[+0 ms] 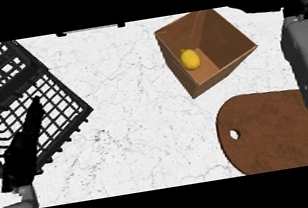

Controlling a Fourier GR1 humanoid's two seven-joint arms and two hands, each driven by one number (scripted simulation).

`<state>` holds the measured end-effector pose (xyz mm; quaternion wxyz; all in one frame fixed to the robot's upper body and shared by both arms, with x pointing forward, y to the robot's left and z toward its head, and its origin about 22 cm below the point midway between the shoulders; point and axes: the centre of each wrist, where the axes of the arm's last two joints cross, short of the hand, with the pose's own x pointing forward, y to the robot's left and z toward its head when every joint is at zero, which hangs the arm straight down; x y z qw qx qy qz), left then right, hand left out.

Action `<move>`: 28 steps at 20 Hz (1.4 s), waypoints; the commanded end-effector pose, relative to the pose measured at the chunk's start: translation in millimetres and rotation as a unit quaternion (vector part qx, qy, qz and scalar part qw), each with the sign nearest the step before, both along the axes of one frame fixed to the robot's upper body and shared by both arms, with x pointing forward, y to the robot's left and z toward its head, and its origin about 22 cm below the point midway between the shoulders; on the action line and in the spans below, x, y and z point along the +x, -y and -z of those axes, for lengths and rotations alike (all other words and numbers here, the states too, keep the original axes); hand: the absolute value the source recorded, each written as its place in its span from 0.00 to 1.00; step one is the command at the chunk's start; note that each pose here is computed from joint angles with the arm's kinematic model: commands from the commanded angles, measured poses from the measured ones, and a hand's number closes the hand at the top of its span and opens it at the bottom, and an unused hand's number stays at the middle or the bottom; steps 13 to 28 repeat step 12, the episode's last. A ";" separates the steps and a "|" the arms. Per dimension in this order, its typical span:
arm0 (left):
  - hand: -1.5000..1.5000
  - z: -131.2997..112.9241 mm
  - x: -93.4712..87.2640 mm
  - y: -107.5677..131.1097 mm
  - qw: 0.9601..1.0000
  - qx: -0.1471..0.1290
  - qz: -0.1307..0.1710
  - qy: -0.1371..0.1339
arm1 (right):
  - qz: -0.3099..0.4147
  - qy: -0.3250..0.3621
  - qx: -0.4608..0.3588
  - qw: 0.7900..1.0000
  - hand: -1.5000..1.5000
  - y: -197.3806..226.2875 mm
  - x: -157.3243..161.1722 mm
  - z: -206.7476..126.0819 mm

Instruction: Pick the lemon from the cutting board and place it in the cardboard box

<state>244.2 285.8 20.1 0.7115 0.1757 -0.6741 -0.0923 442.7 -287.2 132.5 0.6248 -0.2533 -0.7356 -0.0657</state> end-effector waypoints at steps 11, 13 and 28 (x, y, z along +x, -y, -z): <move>0.50 6.5 -15.9 8.4 1.000 -0.006 -0.003 -0.020 | 0.044 0.038 0.032 0.998 0.00 214.4 -112.8 8.5; 0.50 4.4 -8.9 0.8 1.000 0.000 0.002 -0.022 | 0.039 0.027 0.017 0.999 0.00 222.4 -114.8 -3.2; 0.50 4.4 -8.9 0.8 1.000 0.000 0.002 -0.022 | 0.039 0.027 0.017 0.999 0.00 222.4 -114.8 -3.2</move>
